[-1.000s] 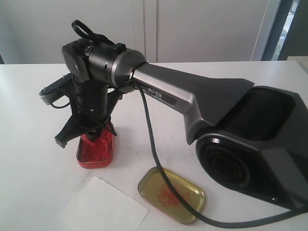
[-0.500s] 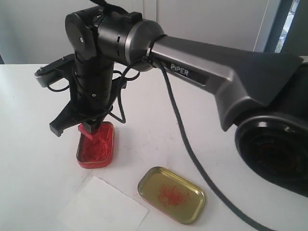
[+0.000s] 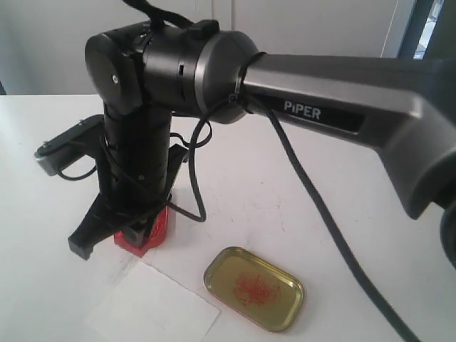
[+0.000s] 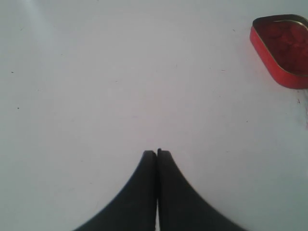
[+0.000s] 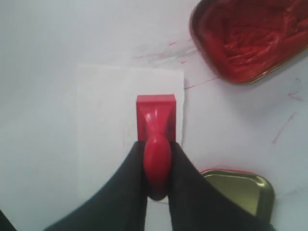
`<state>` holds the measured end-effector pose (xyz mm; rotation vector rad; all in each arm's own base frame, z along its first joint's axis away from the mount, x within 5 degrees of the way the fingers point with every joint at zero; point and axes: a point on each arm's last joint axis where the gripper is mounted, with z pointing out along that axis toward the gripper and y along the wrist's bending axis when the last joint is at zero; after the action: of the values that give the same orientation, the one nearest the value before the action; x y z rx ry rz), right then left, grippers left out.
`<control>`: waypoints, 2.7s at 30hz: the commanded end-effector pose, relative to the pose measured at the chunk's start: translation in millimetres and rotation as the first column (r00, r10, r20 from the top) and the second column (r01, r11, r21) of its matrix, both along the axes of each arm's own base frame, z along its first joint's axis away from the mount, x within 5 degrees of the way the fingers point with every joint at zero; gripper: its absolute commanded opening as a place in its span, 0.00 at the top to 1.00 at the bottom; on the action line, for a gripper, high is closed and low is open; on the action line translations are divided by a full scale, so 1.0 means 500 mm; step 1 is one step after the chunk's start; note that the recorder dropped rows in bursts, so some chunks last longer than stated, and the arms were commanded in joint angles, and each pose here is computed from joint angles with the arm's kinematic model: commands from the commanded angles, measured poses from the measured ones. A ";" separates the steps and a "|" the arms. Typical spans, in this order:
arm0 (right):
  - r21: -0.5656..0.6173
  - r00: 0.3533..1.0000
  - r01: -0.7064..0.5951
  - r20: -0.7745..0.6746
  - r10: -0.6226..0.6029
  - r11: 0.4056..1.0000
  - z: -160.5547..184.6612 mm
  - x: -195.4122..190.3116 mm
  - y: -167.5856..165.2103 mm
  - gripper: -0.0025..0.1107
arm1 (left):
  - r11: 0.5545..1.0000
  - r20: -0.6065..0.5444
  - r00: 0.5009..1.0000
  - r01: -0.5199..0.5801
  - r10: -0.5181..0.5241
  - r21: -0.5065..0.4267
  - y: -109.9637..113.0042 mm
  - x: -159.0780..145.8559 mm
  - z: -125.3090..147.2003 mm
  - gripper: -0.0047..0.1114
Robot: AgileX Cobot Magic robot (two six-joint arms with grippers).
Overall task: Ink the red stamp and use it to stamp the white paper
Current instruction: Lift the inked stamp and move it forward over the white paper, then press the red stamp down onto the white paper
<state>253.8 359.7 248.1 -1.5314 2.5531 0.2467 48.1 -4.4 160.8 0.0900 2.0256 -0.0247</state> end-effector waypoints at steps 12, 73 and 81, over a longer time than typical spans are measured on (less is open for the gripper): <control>-0.197 0.997 -0.078 -0.003 0.078 0.977 -0.094 -0.093 -0.011 0.98 | 1.000 -0.009 1.000 -0.002 0.002 -0.001 0.000 -0.001 -0.006 0.96; -0.238 1.000 -0.011 -0.024 0.005 0.971 -0.253 -0.085 0.002 0.98 | 1.000 -0.009 1.000 -0.002 0.002 -0.001 0.000 -0.001 -0.006 0.96; -0.264 0.999 -0.014 -0.042 0.003 0.965 -0.274 -0.086 0.001 0.98 | 1.000 -0.009 1.000 -0.002 0.002 -0.001 0.000 -0.001 -0.006 0.96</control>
<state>212.1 361.6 147.5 -1.6038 2.6506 -0.0099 48.1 -4.4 160.8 0.0900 2.0256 -0.0247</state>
